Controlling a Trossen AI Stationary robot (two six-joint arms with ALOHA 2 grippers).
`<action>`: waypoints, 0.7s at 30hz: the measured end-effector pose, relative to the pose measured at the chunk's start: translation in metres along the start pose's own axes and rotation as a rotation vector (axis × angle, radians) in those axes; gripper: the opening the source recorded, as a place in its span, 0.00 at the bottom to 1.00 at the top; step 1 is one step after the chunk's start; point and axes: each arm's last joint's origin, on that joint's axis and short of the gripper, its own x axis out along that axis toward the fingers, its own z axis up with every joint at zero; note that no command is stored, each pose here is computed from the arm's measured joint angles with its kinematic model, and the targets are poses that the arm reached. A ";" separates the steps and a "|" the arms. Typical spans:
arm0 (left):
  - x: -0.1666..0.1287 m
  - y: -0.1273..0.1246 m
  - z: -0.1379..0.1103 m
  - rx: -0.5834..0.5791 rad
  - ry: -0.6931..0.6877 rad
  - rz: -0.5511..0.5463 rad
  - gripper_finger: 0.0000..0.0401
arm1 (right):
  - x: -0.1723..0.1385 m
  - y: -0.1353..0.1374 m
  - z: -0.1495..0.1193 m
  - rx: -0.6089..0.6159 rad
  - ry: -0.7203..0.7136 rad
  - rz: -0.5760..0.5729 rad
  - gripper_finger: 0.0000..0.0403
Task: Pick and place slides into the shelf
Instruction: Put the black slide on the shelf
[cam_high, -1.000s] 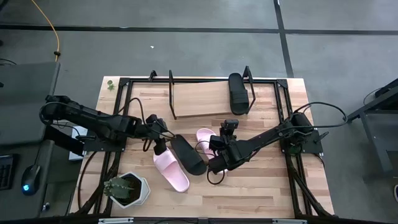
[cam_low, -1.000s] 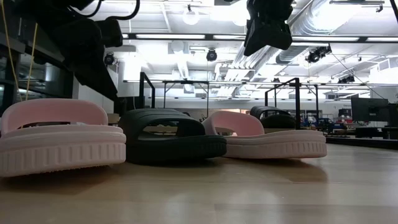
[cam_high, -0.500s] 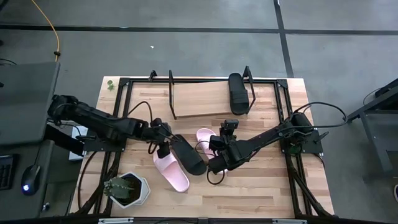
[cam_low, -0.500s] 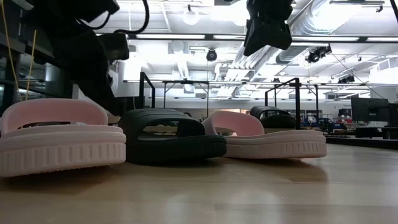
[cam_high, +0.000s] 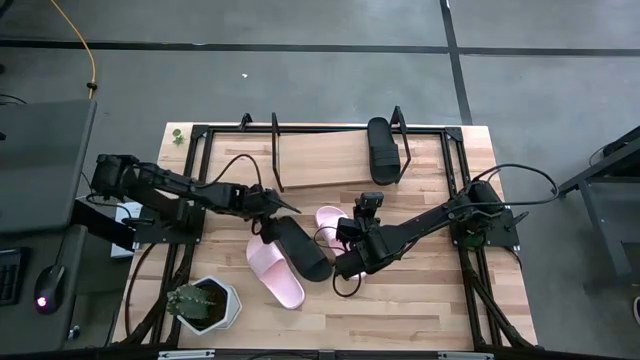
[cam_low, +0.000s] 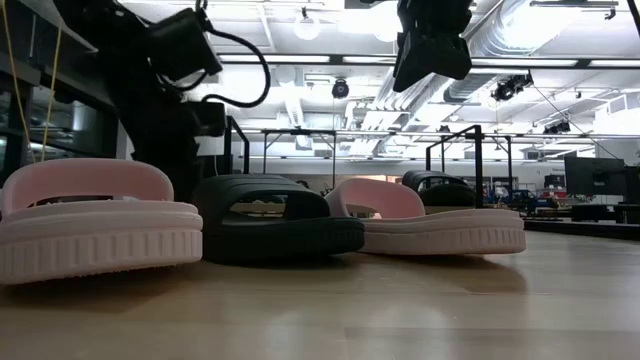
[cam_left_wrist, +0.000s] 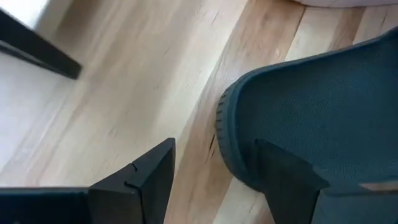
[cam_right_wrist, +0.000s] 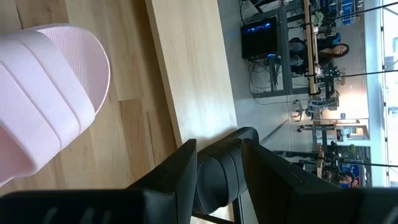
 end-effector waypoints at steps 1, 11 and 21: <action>0.002 -0.001 0.000 0.003 0.001 -0.010 0.52 | 0.000 0.000 0.000 0.000 0.000 0.000 0.29; 0.013 -0.008 0.004 0.040 0.001 -0.135 0.52 | 0.000 0.000 0.000 0.001 -0.001 0.000 0.29; 0.014 -0.007 0.003 0.041 0.005 -0.134 0.52 | 0.000 0.000 0.000 0.002 0.001 0.004 0.29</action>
